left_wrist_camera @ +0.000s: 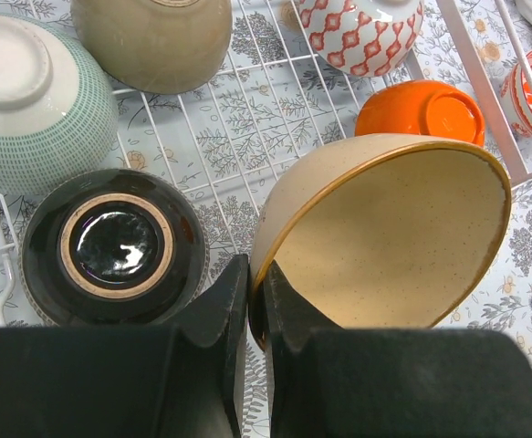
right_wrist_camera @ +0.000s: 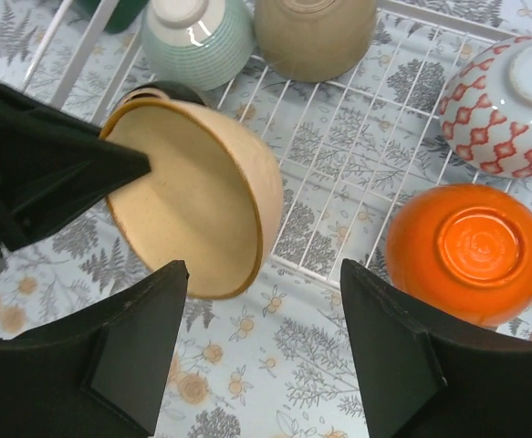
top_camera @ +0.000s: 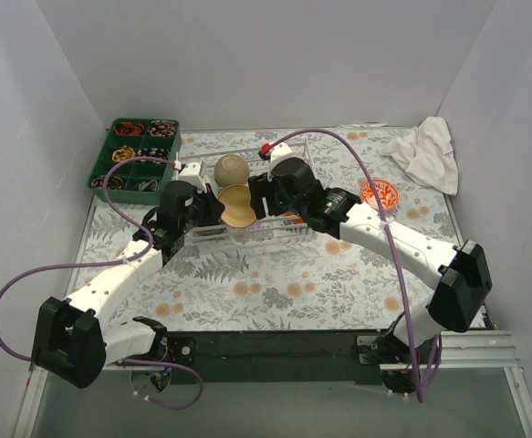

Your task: Unload the bowls from the dish rack

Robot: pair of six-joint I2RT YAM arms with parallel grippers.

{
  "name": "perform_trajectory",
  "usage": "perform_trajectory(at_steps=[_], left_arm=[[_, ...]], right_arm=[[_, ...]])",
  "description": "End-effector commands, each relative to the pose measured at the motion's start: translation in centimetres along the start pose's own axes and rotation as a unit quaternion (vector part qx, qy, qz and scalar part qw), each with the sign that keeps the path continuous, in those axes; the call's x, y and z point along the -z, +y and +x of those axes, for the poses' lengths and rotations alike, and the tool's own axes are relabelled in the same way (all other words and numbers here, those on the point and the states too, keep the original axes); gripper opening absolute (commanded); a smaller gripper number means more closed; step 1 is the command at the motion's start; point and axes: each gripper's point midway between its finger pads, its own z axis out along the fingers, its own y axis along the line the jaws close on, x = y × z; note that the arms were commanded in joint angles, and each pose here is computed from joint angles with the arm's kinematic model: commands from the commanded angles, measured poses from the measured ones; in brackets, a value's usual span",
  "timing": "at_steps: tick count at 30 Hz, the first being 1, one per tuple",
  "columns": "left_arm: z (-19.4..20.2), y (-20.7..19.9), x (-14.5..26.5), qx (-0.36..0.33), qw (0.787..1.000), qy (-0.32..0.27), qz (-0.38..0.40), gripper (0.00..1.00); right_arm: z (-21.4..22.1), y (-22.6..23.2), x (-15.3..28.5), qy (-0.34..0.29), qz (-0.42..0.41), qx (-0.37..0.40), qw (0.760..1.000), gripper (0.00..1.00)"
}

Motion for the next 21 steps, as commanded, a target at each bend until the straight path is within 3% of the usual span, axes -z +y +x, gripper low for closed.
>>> perform_trajectory(at_steps=[1,9,12,19,21], left_arm=[[-5.0,-2.1,1.3,-0.004,0.997,-0.071,0.025,0.00],[-5.3,-2.2,1.6,-0.006,0.997,-0.078,0.025,0.00],[-5.4,-2.3,1.8,-0.005,0.996,-0.080,0.026,0.00],[-5.8,-2.3,2.2,-0.006,0.996,-0.088,0.025,0.00],[-6.2,-2.5,2.5,-0.006,0.995,-0.097,0.029,0.00]], right_arm=[[-2.5,-0.5,-1.3,-0.025,0.051,0.022,0.998,0.74],[-2.8,0.0,-5.4,-0.012,0.069,0.044,0.997,0.63],[-2.6,-0.2,-6.2,-0.005,0.075,0.051,0.996,0.51],[-2.8,0.0,-5.8,0.001,0.073,0.061,0.995,0.02],[-2.9,-0.3,-5.3,0.002,0.078,0.064,0.995,0.01]])
